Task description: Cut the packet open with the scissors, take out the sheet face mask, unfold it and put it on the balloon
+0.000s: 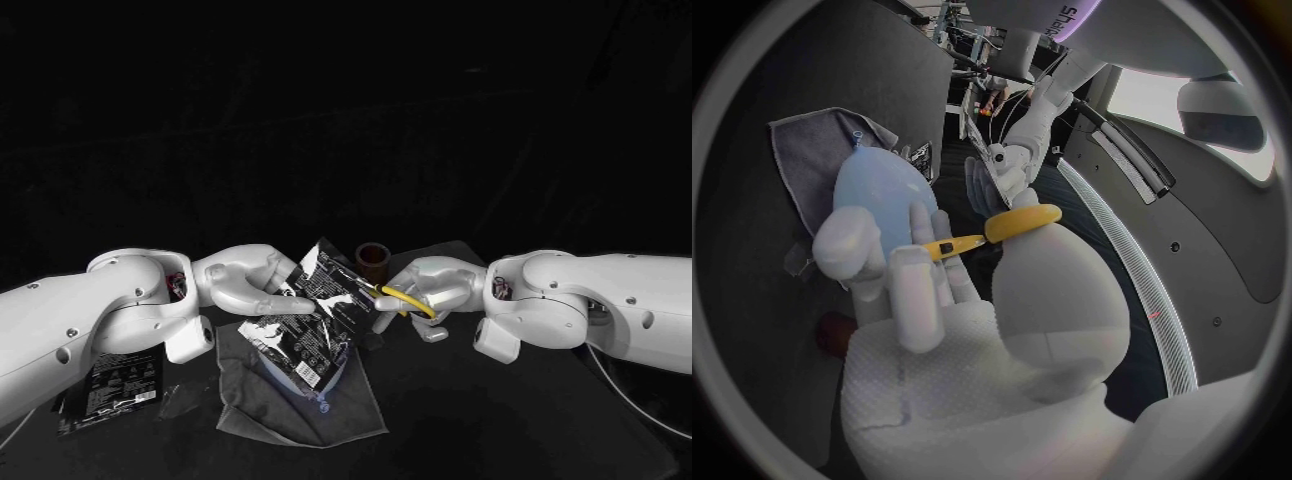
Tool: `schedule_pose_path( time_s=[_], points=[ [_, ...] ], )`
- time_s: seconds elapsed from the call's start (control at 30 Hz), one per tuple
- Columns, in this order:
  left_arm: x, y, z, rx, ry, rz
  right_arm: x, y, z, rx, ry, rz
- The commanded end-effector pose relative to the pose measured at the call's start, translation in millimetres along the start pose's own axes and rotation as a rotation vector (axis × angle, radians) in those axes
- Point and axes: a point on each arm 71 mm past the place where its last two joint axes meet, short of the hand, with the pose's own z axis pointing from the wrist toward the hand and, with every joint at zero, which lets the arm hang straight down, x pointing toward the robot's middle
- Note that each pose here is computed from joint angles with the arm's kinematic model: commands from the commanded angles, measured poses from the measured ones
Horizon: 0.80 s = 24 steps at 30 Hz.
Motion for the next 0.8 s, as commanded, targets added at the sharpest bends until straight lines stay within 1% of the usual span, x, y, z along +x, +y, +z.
schedule_pose_path(
  time_s=[0.03, 0.27, 0.57, 0.7, 0.8],
  points=[
    [3.6, 1.2, 0.1, -0.008, 0.046, -0.034, -4.0, 2.0, -2.4, -0.026, -0.014, 0.000],
    [4.6, 2.0, 0.7, -0.019, 0.062, -0.039, -7.5, 3.0, -3.8, -0.040, -0.046, -0.003],
    [7.0, 2.2, 1.5, -0.029, 0.084, -0.043, -8.6, 4.6, -2.5, -0.049, -0.068, -0.002],
    [7.7, 2.0, 2.0, -0.031, 0.089, -0.044, -7.9, 5.1, -1.7, -0.048, -0.068, 0.000],
    [7.8, 2.1, 2.2, -0.031, 0.090, -0.044, -6.4, 5.3, -0.8, -0.045, -0.056, -0.001]
  ],
)
